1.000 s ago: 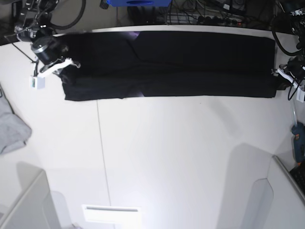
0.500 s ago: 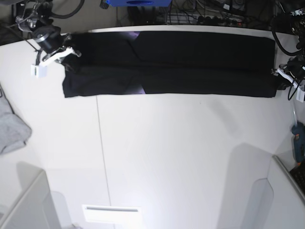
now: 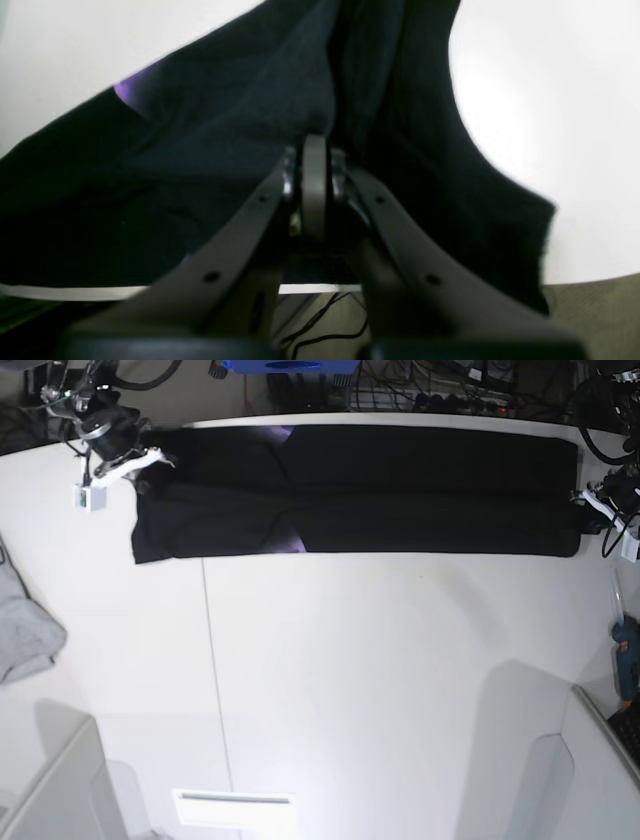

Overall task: Fold the T-shirt properly
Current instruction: 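Release and reposition both grippers at the ends of the strip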

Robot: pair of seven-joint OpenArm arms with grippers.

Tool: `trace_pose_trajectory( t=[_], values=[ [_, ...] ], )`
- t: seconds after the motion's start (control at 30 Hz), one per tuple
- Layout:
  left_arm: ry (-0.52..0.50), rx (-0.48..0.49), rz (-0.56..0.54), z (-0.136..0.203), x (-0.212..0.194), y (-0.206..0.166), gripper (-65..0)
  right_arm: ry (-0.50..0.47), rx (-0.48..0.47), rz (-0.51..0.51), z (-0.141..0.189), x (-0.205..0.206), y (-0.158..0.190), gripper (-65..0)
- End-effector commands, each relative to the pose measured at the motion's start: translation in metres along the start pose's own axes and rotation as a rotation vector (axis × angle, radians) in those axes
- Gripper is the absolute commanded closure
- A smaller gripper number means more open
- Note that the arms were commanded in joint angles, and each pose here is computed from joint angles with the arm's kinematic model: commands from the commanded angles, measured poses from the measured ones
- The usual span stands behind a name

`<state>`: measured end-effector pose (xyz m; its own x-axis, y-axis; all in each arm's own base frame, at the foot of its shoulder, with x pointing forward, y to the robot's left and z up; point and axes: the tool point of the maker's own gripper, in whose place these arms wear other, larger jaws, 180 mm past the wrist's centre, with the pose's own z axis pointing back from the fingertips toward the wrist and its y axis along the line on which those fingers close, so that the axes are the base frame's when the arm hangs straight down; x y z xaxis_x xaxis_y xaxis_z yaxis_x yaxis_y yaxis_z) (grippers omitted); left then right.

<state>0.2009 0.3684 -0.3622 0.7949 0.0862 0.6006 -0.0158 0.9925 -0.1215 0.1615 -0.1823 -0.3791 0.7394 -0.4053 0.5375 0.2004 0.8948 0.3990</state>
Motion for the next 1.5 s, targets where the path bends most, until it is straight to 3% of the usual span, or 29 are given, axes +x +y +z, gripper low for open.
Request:
trace_pose_trajectory(
  t=[0.0, 0.33, 0.47, 0.57, 0.73, 0.87, 0.93, 1.0, 1.07, 1.1, 1.23, 1.33, 1.47],
  values=[
    [-0.025, 0.003, -0.031, 0.005, 0.013, 0.003, 0.0, -0.037, -0.003, 0.027, 0.003, 0.011, 0.0, 0.0],
    [-0.019, 0.005, -0.056, 0.011, 0.01, -0.001, 0.0, -0.023, -0.036, 0.034, 0.002, 0.008, -0.007, 0.0],
    [-0.015, -0.002, -0.099, 0.017, 0.009, -0.01, 0.0, -0.022, -0.037, 0.031, 0.002, 0.007, -0.007, -19.5],
    [-0.035, 0.021, -0.106, 0.026, 0.015, -0.005, -9.2, -0.023, -0.039, 0.019, 0.002, 0.005, -0.007, -28.4],
    [-0.118, 0.112, -0.067, 0.052, 0.033, 0.024, -24.5, -0.074, -0.108, -0.05, 0.015, 0.009, -0.03, -28.5],
    [-0.194, 0.177, -0.077, 0.081, 0.047, 0.032, -31.1, -0.105, -0.038, 0.05, 0.014, 0.021, -0.017, -28.4],
    [-0.216, 0.169, -0.102, 0.084, 0.051, 0.018, -30.3, -0.116, 0.037, 0.141, 0.012, 0.026, -0.001, -25.5],
    [-0.2, 0.133, -0.109, 0.074, 0.046, 0.005, -25.2, -0.132, 0.099, 0.216, 0.007, 0.034, 0.014, -16.2],
    [-0.155, 0.079, -0.099, 0.056, 0.033, -0.007, -11.7, -0.118, 0.149, 0.247, -0.001, 0.032, 0.027, -2.0],
    [-0.127, 0.049, -0.093, 0.046, 0.024, -0.014, -2.0, -0.096, 0.15, 0.235, -0.006, 0.029, 0.026, 0.0],
    [-0.039, -0.015, -0.02, 0.015, -0.006, -0.021, 0.0, -0.029, 0.129, 0.135, -0.028, 0.015, 0.013, 0.0],
    [0.005, -0.009, 0.031, 0.002, -0.023, -0.013, 0.0, 0.006, 0.113, 0.088, -0.042, 0.006, 0.001, 0.0],
    [0.044, 0.066, 0.012, -0.01, -0.032, -0.005, 0.0, 0.068, 0.013, 0.143, -0.059, 0.0, -0.02, 0.0]
  ],
)
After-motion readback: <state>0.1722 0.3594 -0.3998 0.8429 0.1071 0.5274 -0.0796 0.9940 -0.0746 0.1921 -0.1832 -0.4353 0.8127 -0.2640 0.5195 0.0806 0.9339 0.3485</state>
